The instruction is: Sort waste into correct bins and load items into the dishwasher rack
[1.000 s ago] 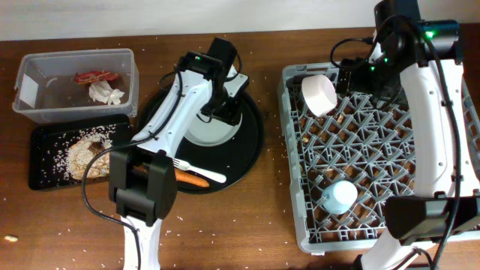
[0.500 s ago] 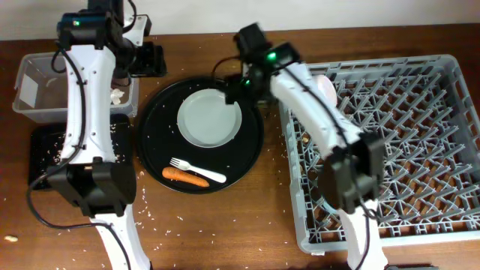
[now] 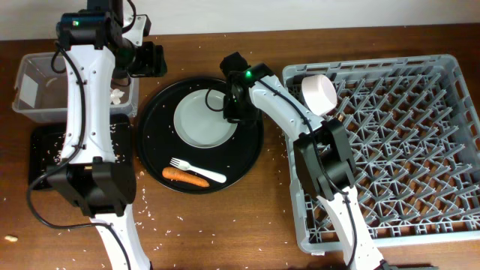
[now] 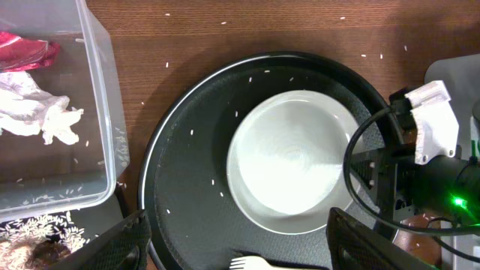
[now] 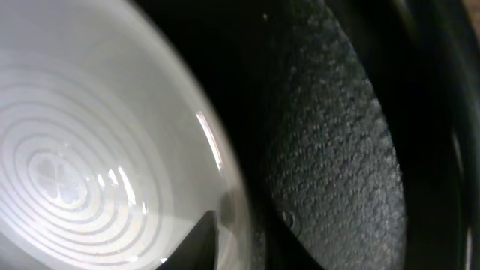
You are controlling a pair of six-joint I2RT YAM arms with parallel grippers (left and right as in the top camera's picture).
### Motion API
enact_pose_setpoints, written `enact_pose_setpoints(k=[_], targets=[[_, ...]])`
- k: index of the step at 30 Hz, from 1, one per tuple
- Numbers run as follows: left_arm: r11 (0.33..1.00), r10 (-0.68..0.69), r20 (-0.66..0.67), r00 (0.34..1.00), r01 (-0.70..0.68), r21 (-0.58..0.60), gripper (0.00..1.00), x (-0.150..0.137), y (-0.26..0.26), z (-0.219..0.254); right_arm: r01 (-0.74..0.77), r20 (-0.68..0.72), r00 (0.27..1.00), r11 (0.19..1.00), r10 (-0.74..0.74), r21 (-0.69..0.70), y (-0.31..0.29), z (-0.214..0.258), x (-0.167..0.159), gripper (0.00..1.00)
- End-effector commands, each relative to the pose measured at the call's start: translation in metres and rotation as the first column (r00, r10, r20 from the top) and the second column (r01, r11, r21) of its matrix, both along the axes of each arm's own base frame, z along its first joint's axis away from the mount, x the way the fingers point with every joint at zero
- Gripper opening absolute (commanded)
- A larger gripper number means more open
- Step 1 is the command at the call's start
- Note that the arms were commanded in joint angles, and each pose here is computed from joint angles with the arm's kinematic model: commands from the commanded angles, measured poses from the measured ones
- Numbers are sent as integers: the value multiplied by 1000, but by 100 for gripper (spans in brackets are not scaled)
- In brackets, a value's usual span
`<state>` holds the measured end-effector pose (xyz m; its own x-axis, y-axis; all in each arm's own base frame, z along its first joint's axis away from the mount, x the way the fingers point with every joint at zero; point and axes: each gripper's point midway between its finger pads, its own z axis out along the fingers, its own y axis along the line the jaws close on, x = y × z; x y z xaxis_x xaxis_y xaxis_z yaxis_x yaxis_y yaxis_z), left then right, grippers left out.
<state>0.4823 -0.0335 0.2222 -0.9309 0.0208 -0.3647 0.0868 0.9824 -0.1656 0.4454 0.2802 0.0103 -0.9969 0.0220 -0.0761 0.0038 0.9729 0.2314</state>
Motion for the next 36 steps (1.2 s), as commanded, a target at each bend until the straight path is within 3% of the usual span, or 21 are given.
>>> enact_pose_setpoints(k=[1,2,3,8,12,16,20,22,29,36], targets=[[1000,9,-13,1000,-9,-1,74,2,3,-7,10,-41,999,1000,-10,1,5,-12,-9,15],[1000,10,-13,1000,-10,-1,74,2,3,-7,10,-41,999,1000,-10,1,5,-12,-9,6],[1000,11,-14,1000,-11,-1,74,2,4,-7,9,-41,999,1000,-9,1,5,-12,-9,4],[1000,10,-14,1000,-10,-1,75,2,4,-7,10,-22,1000,1000,-10,11,3,0,-5,4],[1000,10,-10,1000,-10,-1,75,3,4,-7,-3,192,981,1000,-2,28,-28,111,24,4],[1000,10,-6,1000,-10,-1,75,4,4,-6,168,400,911,976,-101,-138,-121,213,24,4],[1000,10,-2,1000,-10,-1,75,5,4,-6,410,573,804,846,-159,-341,-234,302,-11,4],[1000,10,-2,1000,-10,-1,75,5,4,-6,539,612,773,679,-164,-499,-299,335,-46,4],[1000,11,21,1000,-11,-2,75,10,4,-4,425,401,905,378,-143,-822,-372,310,-95,4],[1000,10,24,1000,-10,-2,75,10,4,-3,315,296,949,331,-108,-890,-387,245,-80,4]])
